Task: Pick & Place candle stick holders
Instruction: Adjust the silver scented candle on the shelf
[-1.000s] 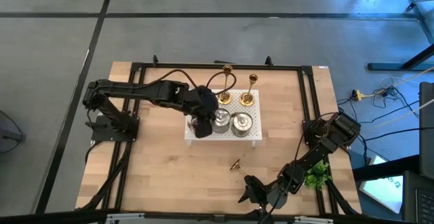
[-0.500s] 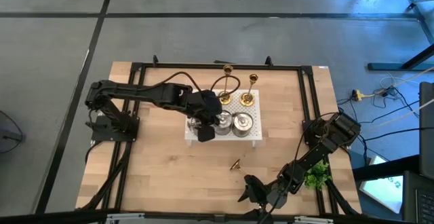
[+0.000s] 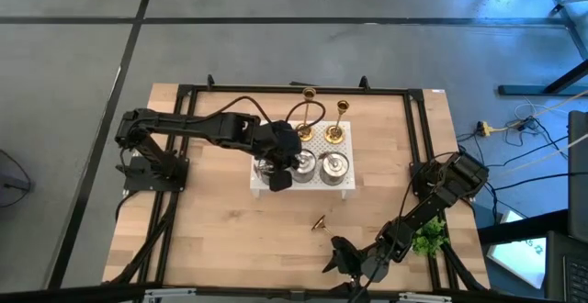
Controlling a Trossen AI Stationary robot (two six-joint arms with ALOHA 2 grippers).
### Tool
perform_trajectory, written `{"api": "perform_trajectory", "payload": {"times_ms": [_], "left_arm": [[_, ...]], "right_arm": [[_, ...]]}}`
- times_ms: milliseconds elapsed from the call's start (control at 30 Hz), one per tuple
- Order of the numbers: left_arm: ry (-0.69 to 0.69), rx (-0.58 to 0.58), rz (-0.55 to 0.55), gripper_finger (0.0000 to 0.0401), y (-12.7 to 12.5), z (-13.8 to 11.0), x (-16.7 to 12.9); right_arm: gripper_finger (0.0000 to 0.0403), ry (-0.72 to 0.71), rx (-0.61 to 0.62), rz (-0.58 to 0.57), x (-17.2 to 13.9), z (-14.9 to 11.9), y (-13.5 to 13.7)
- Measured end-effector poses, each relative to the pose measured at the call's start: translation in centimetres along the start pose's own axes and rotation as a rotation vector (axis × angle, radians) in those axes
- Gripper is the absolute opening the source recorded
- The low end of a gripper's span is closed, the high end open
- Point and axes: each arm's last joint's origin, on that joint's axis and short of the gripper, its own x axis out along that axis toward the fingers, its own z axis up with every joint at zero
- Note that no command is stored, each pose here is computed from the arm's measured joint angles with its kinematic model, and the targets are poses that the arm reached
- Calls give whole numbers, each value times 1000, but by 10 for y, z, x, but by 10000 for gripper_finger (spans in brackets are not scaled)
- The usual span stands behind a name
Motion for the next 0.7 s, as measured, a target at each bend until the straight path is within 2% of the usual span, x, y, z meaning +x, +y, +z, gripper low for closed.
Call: {"api": "perform_trajectory", "payload": {"times_ms": [267,700], "left_arm": [[-1,0,-1,1,0,0,0],[11,4,-66,2,-12,-3,-2]], "right_arm": [[266,0,0,0,0,0,0],[266,0,0,0,0,0,0]]}}
